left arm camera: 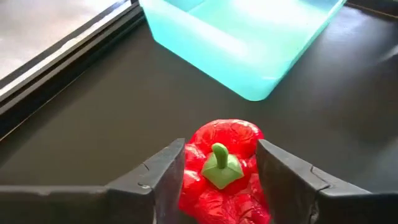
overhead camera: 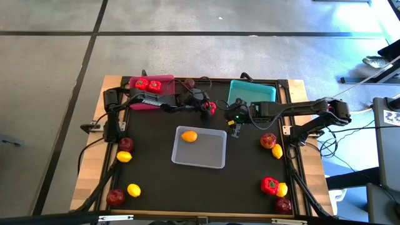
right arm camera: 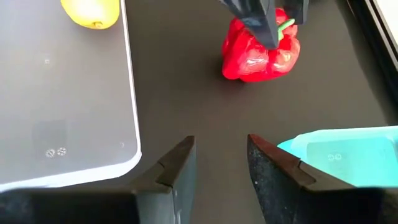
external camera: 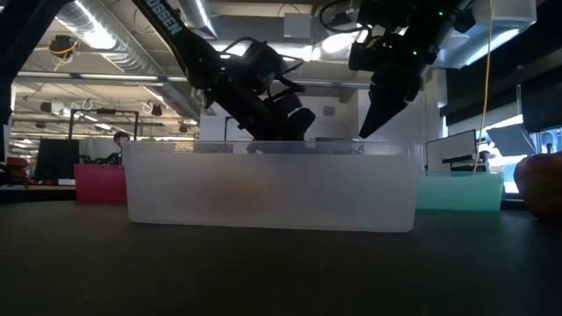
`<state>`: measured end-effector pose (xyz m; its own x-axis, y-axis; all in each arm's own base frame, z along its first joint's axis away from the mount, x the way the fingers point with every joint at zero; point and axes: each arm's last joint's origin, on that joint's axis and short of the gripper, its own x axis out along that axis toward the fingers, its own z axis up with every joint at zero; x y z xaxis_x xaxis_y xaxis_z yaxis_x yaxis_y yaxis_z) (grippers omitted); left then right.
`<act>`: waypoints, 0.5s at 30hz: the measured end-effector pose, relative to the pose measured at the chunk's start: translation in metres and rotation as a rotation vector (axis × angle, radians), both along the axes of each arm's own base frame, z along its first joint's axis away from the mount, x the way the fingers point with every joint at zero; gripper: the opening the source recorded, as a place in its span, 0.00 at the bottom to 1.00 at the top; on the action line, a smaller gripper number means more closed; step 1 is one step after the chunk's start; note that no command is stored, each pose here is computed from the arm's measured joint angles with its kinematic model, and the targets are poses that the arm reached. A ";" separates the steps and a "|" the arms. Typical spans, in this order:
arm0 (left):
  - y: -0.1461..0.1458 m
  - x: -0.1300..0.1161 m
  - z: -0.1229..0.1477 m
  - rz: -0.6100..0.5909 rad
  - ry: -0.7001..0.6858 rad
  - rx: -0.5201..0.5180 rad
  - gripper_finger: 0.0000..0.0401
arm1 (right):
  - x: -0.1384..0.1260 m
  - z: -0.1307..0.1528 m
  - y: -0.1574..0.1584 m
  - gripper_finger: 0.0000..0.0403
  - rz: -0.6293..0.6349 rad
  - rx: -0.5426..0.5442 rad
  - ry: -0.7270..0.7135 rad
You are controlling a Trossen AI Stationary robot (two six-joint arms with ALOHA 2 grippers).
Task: Sort produce into baskets
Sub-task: Put the bell pepper into the pink bin
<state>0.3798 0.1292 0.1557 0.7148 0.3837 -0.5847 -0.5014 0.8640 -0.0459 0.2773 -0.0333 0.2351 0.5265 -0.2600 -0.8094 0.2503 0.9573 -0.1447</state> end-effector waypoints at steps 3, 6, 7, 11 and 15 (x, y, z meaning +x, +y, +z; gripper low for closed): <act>0.000 0.000 -0.001 0.002 0.004 0.008 0.41 | -0.001 0.000 0.000 0.36 -0.003 0.003 0.007; 0.000 0.001 -0.001 0.000 -0.003 0.009 0.35 | -0.001 0.000 0.000 0.36 -0.003 0.003 0.006; 0.000 0.001 -0.001 -0.004 -0.004 0.008 0.33 | -0.001 0.000 0.000 0.36 -0.003 0.003 0.006; -0.001 0.001 -0.001 -0.021 0.003 0.019 0.23 | -0.001 0.000 0.000 0.36 -0.004 0.003 0.006; -0.002 0.002 -0.001 -0.038 0.009 0.033 0.13 | -0.001 0.000 0.000 0.36 -0.004 0.003 0.006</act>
